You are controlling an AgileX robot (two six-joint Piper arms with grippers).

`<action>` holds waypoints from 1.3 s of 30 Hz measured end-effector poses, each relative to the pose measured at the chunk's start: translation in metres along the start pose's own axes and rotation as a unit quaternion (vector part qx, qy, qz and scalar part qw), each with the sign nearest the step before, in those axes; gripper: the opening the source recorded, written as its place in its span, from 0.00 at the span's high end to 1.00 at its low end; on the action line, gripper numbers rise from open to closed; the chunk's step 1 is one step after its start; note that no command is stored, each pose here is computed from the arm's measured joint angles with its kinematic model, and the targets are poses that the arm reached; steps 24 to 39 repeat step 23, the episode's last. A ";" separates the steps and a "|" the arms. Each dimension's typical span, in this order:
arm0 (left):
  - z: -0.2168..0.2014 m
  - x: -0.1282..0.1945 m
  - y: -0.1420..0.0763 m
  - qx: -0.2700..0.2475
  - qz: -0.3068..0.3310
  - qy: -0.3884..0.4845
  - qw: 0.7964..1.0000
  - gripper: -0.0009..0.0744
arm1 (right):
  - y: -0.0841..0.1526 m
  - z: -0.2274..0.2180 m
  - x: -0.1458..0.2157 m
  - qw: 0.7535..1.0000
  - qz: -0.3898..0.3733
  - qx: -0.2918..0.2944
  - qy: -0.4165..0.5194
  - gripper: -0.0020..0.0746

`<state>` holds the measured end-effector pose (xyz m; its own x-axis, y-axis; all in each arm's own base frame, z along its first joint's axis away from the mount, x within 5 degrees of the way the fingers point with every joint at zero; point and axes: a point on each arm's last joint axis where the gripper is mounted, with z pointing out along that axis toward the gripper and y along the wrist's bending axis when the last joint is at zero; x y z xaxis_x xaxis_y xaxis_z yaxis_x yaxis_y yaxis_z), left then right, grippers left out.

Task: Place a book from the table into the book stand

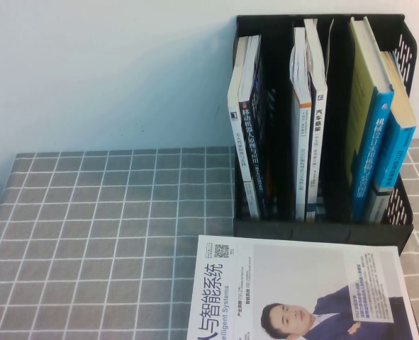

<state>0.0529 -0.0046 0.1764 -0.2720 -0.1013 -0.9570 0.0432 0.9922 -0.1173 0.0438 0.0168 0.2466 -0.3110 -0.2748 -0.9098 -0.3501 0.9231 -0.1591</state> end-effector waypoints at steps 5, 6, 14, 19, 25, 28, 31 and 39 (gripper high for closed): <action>0.000 0.000 0.000 0.000 0.000 0.000 1.000 0.99 | -0.008 0.001 0.015 0.991 -0.005 0.111 -0.078 0.98; 0.000 0.000 0.000 0.000 0.000 0.000 1.000 0.99 | -0.009 0.004 0.020 0.988 0.001 0.133 -0.081 0.98; 0.000 0.000 0.000 0.000 -0.001 0.000 1.000 0.99 | -0.013 0.029 0.065 0.978 0.013 0.204 -0.036 0.98; 0.000 0.000 0.000 0.000 -0.001 0.000 1.000 0.99 | -0.011 0.030 0.074 0.981 0.033 0.192 0.010 0.98; 0.000 0.000 0.000 0.000 -0.001 0.000 1.000 0.99 | -0.009 0.031 0.074 0.983 0.045 0.176 0.005 0.98; 0.000 0.000 0.000 0.000 -0.001 0.000 1.000 0.99 | -0.009 0.031 0.074 0.983 0.045 0.176 0.005 0.98; 0.000 0.000 0.000 0.000 -0.001 0.000 1.000 0.99 | -0.009 0.031 0.074 0.983 0.045 0.176 0.005 0.98; 0.000 0.000 0.000 0.000 -0.001 0.000 1.000 0.99 | -0.009 0.031 0.074 0.983 0.045 0.176 0.005 0.98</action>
